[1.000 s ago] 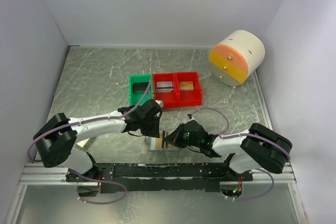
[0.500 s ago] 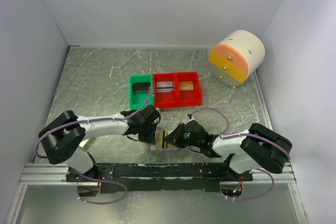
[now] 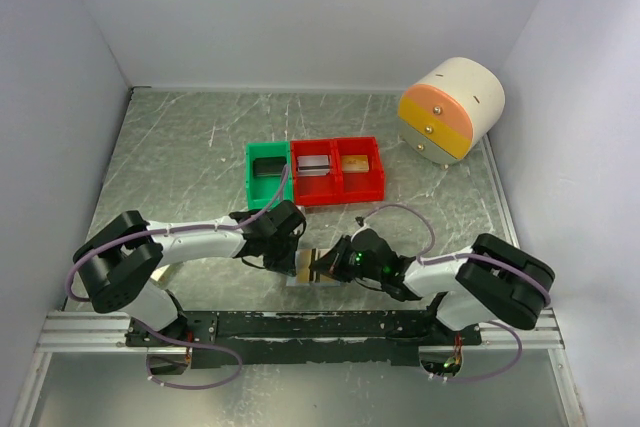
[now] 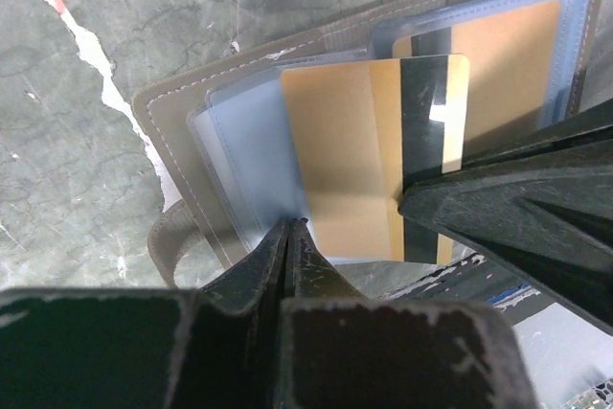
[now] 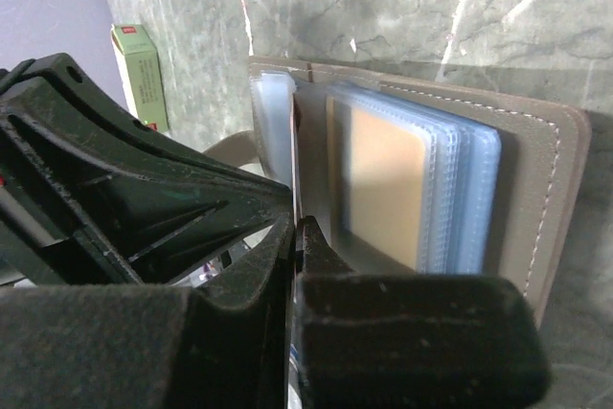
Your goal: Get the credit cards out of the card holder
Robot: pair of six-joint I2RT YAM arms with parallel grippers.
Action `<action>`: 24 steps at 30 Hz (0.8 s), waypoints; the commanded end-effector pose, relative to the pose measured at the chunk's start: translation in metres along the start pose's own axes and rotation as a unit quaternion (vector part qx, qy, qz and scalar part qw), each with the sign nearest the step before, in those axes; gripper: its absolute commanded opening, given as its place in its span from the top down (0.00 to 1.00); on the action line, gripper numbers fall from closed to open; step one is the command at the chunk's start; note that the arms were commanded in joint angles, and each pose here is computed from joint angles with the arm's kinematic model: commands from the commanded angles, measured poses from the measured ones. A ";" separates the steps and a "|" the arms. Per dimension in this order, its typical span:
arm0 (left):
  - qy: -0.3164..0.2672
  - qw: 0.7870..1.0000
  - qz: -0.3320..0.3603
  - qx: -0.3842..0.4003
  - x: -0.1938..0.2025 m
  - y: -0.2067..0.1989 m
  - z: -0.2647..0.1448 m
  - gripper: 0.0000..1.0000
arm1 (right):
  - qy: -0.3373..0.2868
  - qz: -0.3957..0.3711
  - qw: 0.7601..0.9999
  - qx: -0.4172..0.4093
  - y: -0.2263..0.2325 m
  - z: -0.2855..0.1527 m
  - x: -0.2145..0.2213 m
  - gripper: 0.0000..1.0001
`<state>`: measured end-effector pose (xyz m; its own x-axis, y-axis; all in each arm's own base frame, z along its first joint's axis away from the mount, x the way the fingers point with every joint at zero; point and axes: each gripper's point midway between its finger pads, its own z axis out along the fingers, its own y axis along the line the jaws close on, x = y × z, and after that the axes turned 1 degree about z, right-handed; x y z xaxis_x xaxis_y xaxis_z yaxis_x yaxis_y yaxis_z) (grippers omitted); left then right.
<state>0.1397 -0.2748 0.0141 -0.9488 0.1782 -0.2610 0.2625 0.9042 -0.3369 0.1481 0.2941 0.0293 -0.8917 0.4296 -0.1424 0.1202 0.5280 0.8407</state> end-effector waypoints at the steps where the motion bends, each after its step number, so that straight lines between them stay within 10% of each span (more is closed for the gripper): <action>1: 0.019 0.999 -0.001 -0.037 0.014 0.020 0.009 0.92 | -0.017 -0.010 1.000 0.005 0.000 -0.006 -0.007 1.00; 15: 0.018 0.999 0.003 -0.031 0.011 0.015 0.010 0.93 | -0.012 -0.010 1.000 0.007 0.006 0.005 -0.008 0.77; 24: 0.009 0.999 -0.001 -0.034 0.010 0.017 0.007 0.93 | -0.025 -0.013 0.999 0.015 0.002 -0.001 -0.012 1.00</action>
<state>0.1399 -0.2753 0.0142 -0.9487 0.1782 -0.2610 0.2626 0.9040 -0.3373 0.1528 0.2930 0.0273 -0.8902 0.4245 -0.1655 0.1163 0.5630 0.8183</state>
